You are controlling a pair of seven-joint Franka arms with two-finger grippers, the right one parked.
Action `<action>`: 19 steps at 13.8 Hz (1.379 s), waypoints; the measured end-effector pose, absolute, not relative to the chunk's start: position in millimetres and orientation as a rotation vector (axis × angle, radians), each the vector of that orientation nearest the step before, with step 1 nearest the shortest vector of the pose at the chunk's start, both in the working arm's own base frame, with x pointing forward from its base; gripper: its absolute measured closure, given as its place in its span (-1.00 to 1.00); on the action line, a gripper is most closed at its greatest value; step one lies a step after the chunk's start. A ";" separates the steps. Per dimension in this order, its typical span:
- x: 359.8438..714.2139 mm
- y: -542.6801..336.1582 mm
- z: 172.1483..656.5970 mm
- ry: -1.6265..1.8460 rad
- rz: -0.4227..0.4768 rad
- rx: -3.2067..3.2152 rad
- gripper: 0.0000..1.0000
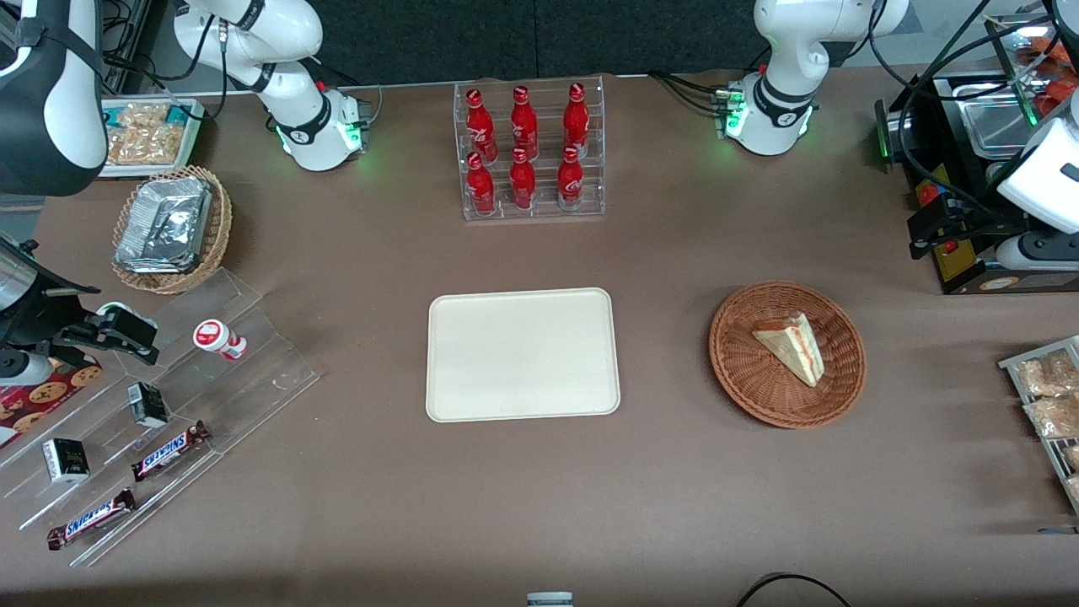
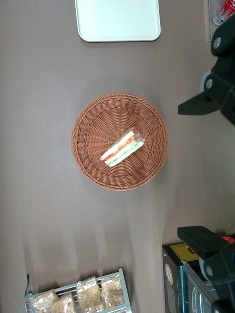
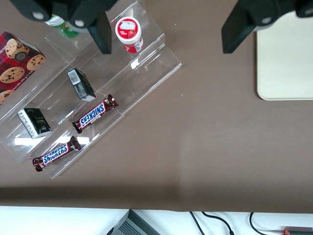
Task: Place sandwich from basket to tray
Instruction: 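Move the left gripper over the wrapped sandwich in the wicker basket, then lower the left gripper and close it on the wrapped sandwich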
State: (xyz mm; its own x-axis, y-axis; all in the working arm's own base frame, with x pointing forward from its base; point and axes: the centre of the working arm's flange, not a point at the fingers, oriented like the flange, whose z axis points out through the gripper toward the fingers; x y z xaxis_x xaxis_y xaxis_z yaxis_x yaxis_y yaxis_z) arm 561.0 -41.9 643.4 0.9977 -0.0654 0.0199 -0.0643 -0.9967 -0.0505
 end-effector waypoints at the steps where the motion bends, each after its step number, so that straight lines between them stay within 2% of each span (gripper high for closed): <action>1: 561.0 -41.9 643.2 0.099 -0.033 -3.090 -1.00; 4: 561.3 -42.4 639.6 0.078 -0.020 -3.097 -1.00; 7: 566.1 -42.4 610.6 -0.115 0.052 -3.102 -1.00; 11: 580.1 -44.2 528.0 -0.402 0.082 -3.074 -1.00; 15: 578.6 -43.7 427.4 -0.673 0.116 -3.016 -1.00; 19: 579.7 -45.9 347.7 -0.867 0.149 -2.955 -1.00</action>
